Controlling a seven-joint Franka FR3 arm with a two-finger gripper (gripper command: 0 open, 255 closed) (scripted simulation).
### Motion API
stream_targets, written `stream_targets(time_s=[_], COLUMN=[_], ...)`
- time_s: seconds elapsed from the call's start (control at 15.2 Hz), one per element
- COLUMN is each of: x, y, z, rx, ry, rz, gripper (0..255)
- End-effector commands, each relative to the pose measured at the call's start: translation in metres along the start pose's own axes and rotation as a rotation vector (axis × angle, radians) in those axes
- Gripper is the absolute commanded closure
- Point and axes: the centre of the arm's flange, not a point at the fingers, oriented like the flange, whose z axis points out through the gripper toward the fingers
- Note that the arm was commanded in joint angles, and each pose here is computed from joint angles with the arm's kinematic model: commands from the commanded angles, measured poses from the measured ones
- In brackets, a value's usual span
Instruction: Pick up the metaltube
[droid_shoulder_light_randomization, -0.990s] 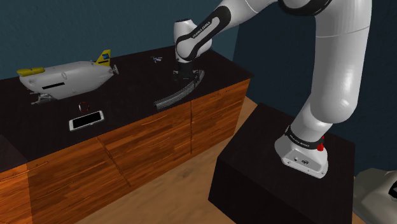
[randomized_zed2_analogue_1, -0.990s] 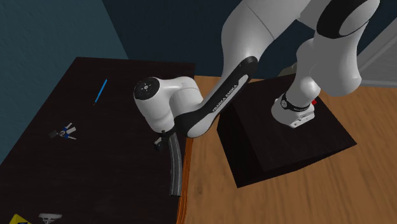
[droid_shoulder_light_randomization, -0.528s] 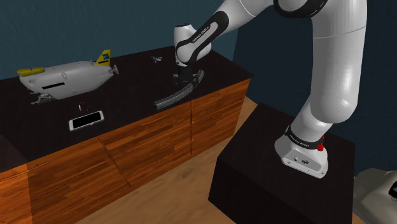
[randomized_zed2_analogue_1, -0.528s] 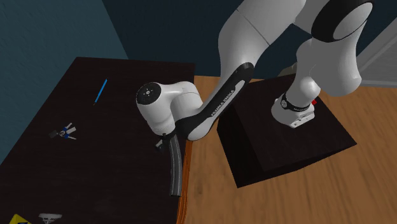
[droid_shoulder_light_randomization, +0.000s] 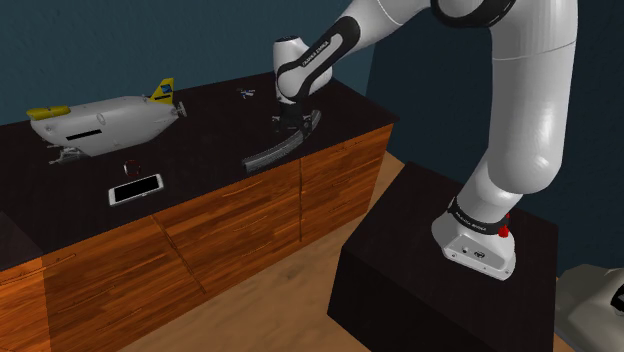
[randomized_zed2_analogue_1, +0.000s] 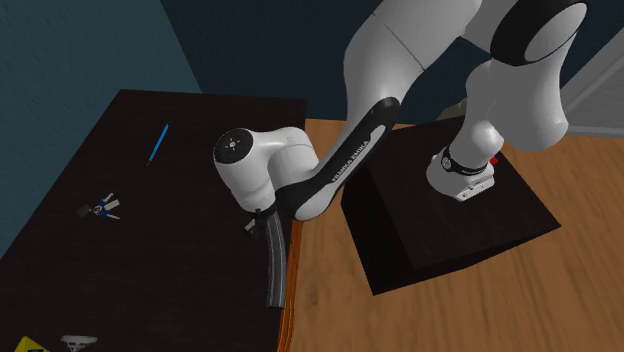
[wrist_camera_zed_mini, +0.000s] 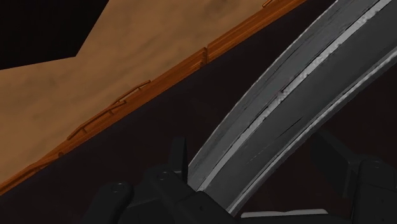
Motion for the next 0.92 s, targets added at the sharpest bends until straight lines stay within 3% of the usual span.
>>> stream_targets(time_s=[0.0, 0.86], x=[0.0, -0.003], y=[0.0, 0.002], z=[-0.008, -0.076], rx=[0.0, 0.0], ry=[0.0, 0.0], rz=[0.0, 0.0], gripper=[255, 255])
